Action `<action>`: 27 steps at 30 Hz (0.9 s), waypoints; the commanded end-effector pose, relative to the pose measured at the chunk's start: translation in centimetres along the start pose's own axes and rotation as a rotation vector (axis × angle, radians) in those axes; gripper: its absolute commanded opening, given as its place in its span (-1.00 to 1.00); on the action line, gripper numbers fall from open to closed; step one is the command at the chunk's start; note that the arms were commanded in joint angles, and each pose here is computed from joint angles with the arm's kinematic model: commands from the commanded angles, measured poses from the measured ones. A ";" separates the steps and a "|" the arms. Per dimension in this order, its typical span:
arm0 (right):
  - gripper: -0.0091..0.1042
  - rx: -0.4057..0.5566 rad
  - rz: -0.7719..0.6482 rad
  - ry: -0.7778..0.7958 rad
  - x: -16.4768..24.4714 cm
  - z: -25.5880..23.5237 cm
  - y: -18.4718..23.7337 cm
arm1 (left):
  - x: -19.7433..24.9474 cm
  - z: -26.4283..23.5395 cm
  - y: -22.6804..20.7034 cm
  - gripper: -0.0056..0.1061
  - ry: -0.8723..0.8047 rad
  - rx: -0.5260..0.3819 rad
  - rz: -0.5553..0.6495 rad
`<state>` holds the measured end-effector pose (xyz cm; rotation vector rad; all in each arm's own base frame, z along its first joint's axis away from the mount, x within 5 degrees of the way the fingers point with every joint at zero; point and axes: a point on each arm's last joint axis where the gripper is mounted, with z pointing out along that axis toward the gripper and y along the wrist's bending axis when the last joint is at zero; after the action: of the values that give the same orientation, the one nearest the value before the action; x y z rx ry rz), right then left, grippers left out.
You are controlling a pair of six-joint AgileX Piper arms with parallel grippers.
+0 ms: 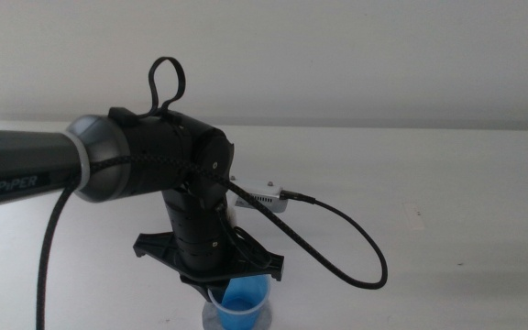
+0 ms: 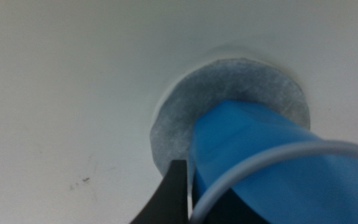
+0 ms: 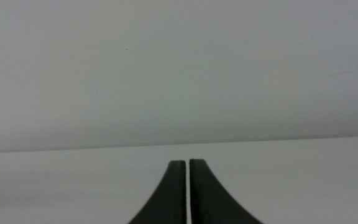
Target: Place an empty cup on a cup mat.
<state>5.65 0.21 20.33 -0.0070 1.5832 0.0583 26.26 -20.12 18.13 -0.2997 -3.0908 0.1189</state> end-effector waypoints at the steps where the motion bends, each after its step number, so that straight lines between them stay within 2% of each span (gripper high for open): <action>1: -0.87 -0.002 -0.011 -0.007 0.9 -0.1 0.0 | 0.0 0.5 -0.3 -0.93 0.006 0.007 0.012; 6: -0.87 -0.002 -0.011 -0.007 0.9 -0.1 0.0 | 0.0 0.5 -0.3 -0.79 0.005 0.010 0.012; 9: -0.87 -0.002 -0.011 -0.007 0.9 -0.1 0.0 | 0.1 0.5 -0.3 -0.57 0.009 0.007 0.013; 18: -0.87 -0.002 -0.011 -0.007 0.9 -0.1 0.0 | 0.4 -0.4 0.1 0.74 0.016 -0.024 0.078; 19: -0.87 -0.002 -0.011 -0.007 0.9 -0.1 0.0 | 0.6 -0.9 0.1 0.79 0.009 -0.021 0.095; 23: -0.87 -0.002 -0.011 -0.007 0.9 -0.1 0.0 | 1.9 -3.9 0.3 0.78 0.000 -0.002 0.121; 27: -0.87 -0.002 -0.011 -0.007 0.9 -0.1 0.0 | 3.7 -7.8 0.8 0.78 -0.080 0.036 0.130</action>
<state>5.65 0.21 20.33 -0.0070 1.5832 0.0583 23.90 -18.31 24.13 -0.4858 -3.1192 0.1491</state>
